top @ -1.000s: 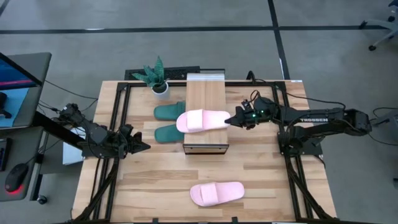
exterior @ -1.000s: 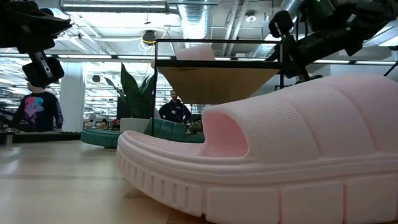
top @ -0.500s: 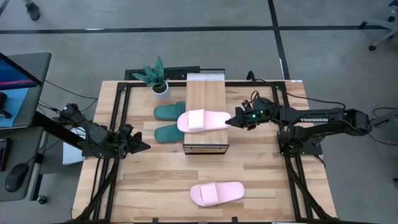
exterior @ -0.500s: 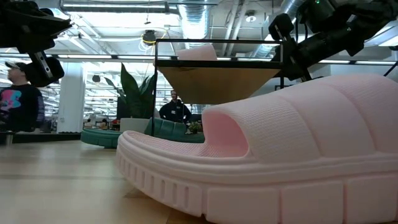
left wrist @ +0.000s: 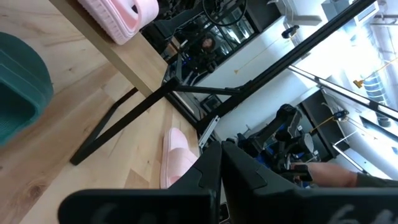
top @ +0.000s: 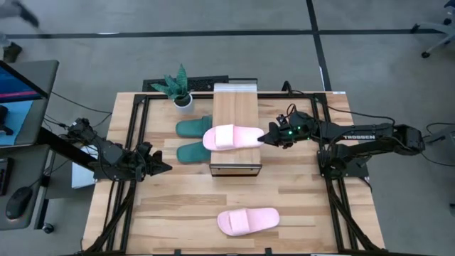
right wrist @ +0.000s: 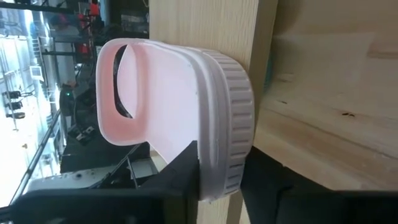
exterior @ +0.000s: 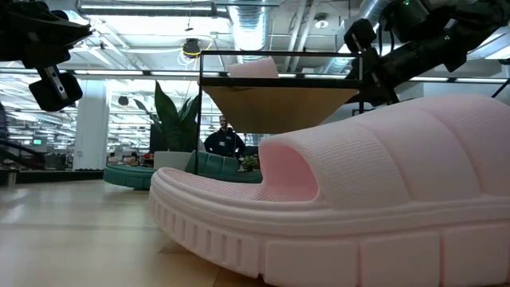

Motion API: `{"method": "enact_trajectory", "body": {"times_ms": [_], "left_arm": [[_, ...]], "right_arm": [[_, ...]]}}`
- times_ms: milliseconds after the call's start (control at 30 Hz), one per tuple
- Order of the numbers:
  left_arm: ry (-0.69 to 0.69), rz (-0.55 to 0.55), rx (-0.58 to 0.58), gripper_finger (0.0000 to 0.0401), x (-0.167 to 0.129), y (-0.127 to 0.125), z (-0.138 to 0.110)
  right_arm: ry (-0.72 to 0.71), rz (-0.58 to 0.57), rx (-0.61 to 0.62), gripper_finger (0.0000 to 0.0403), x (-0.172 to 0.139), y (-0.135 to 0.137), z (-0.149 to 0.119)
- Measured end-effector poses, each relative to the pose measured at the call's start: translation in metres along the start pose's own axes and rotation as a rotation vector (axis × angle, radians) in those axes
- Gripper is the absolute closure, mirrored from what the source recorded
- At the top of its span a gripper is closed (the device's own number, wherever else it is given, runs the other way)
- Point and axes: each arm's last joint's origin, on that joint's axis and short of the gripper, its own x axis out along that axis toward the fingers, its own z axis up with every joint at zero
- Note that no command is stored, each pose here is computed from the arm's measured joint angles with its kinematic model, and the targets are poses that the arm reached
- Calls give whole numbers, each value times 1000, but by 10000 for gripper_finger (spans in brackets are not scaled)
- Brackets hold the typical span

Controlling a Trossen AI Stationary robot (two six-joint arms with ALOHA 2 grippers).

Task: Pick and place slides into the shelf
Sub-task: Put the top pink slipper on the shelf

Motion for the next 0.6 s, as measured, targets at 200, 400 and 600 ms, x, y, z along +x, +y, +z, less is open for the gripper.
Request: {"method": "enact_trajectory", "body": {"times_ms": [200, 400, 600], "left_arm": [[0, 0, 0, 401, 0, 0, 0], [0, 0, 0, 401, 0, 0, 0], [0, 0, 0, 401, 0, 0, 0]], "right_arm": [[-18, -6, -20, 276, 0, 0, 1], [-51, -13, -32, 249, -1, -2, 6], [-58, -11, -42, 220, -3, -4, 13]]}}
